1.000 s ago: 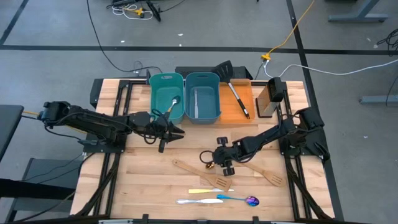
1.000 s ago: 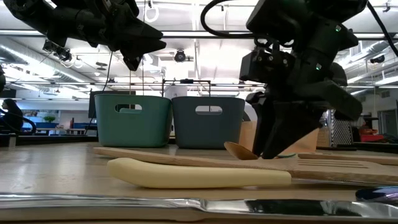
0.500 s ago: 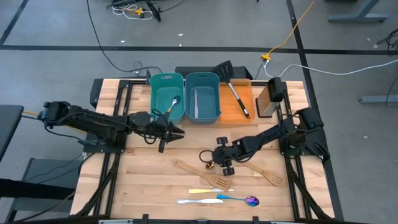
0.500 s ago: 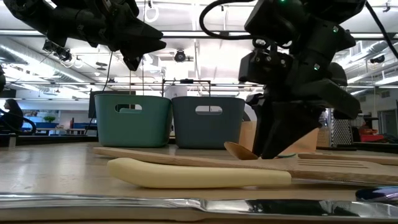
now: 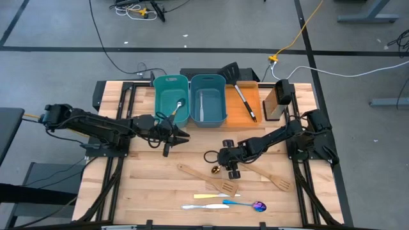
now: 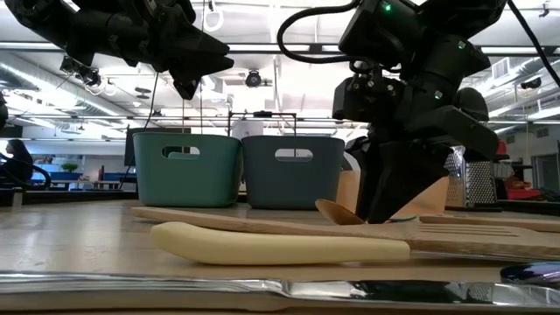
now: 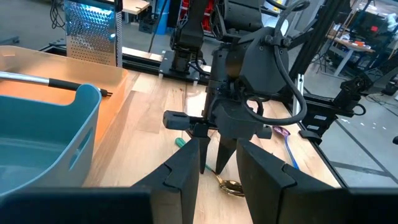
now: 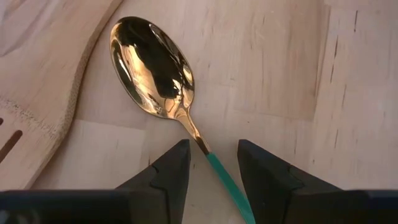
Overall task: Pick & Place Kitchen Items
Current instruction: Put the green spoon into the green bin
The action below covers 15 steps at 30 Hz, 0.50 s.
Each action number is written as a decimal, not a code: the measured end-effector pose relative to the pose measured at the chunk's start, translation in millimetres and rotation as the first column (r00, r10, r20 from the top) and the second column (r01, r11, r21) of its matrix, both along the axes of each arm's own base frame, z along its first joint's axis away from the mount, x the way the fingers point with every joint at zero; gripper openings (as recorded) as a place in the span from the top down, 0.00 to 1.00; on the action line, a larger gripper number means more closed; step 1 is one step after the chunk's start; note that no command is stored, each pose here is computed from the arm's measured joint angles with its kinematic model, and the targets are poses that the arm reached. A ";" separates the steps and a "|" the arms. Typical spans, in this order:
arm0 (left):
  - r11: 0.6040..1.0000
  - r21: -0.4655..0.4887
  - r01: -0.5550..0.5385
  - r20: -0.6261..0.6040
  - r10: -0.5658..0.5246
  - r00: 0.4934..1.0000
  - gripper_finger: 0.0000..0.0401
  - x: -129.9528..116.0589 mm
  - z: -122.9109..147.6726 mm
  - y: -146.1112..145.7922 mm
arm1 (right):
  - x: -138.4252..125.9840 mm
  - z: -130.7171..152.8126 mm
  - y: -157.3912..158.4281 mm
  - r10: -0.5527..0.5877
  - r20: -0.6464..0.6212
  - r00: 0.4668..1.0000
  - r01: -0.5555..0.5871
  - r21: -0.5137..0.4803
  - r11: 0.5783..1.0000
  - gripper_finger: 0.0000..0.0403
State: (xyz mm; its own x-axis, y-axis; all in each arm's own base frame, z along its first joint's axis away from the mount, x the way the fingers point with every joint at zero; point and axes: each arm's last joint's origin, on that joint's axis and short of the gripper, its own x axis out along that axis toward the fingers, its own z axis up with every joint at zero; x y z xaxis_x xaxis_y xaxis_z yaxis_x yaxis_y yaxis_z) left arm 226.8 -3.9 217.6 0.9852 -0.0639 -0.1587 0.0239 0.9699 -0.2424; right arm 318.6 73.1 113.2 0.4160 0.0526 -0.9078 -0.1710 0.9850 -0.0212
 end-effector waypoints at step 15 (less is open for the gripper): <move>1.000 0.000 0.000 0.000 0.000 1.000 0.71 0.0 0.0 0.0 | -0.8 -0.7 -0.1 0.002 -0.010 1.000 -0.002 -0.005 1.000 0.97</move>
State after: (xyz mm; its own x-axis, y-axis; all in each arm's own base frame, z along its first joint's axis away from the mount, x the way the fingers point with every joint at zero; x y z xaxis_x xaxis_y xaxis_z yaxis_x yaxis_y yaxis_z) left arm 226.8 -3.9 217.6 0.9853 -0.0639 -0.1587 0.0239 0.9699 -0.2425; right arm 317.8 73.0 112.5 0.4070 0.0489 -0.9121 -0.1731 0.9846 -0.0245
